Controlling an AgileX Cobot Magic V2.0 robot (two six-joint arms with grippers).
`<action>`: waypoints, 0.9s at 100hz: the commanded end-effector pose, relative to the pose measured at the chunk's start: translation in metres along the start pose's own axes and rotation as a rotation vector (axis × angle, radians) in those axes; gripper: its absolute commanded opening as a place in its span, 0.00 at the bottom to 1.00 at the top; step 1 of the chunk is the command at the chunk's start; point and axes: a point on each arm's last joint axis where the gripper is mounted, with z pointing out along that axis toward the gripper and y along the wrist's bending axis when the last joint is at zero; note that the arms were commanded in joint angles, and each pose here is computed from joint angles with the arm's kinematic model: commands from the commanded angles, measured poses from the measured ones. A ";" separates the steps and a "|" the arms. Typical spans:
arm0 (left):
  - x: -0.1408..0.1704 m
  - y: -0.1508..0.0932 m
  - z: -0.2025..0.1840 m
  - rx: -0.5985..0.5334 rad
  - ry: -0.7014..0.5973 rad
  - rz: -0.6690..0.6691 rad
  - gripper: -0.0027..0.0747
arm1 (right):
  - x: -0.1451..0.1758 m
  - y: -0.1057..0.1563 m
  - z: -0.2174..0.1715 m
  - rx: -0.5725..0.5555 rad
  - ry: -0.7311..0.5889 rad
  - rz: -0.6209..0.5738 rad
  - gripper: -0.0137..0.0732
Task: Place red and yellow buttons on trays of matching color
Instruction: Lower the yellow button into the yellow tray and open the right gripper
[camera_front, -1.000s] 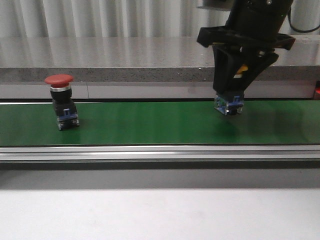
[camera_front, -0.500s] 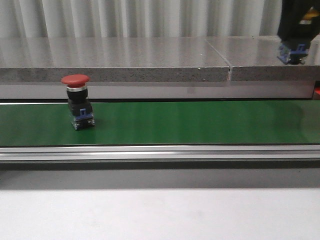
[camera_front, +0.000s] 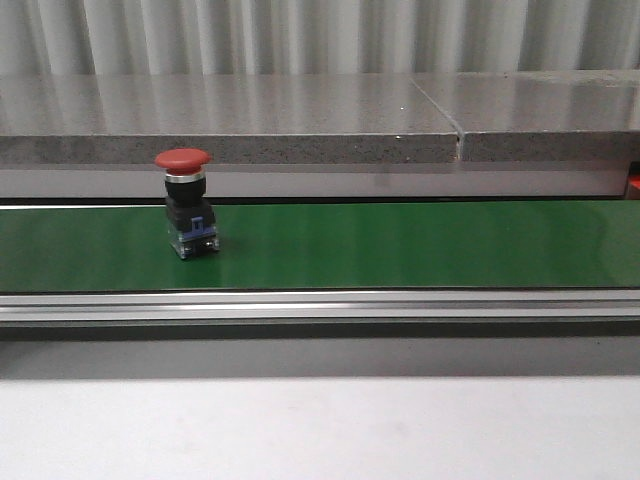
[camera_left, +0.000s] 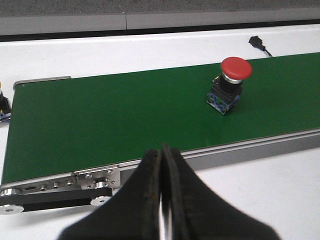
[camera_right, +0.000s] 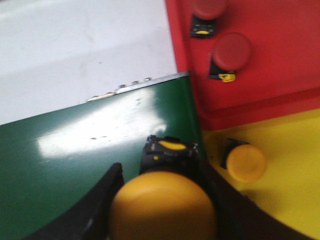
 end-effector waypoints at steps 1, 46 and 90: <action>-0.012 -0.002 -0.005 0.015 -0.086 -0.007 0.01 | -0.006 -0.021 -0.028 0.033 -0.109 0.059 0.24; -0.012 -0.002 -0.005 0.015 -0.086 -0.007 0.01 | 0.006 -0.107 -0.018 0.168 -0.121 0.300 0.24; -0.012 -0.002 -0.005 0.015 -0.086 -0.007 0.01 | 0.030 -0.119 0.066 0.157 -0.044 0.338 0.24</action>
